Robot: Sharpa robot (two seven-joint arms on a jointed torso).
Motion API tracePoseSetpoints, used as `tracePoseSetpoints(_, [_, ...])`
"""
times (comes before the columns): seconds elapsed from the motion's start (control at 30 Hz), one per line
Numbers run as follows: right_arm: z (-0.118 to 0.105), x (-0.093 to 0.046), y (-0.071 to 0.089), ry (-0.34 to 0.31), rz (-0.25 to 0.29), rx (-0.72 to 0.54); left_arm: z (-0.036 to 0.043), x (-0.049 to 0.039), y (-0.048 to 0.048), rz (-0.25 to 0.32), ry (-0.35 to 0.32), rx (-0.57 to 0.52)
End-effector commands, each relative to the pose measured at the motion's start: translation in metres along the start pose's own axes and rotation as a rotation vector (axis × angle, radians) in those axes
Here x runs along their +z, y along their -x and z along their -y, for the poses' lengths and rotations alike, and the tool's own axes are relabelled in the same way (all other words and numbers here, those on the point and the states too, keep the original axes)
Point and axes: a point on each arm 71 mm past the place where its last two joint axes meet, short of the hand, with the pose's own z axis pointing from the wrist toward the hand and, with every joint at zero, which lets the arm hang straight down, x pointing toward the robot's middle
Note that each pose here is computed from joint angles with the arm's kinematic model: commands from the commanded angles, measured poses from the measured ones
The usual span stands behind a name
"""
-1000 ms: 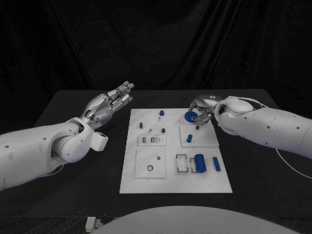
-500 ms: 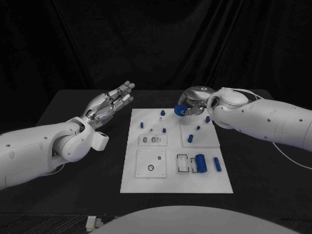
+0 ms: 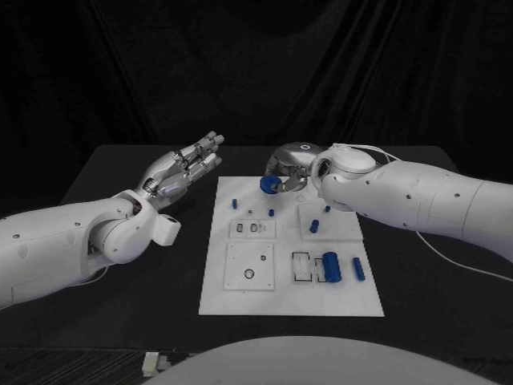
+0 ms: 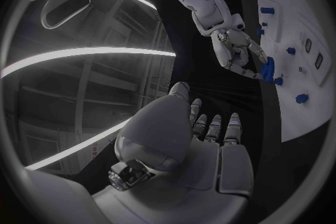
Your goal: Assemble the parts on the task board
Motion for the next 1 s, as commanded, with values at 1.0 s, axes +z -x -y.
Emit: tracePoseSetpoints(1.0, [-0.006, 0.02, -0.027, -0.034, -0.066, -0.004, -0.005, -0.0015, -0.0034, -0.02, 0.003, -0.024])
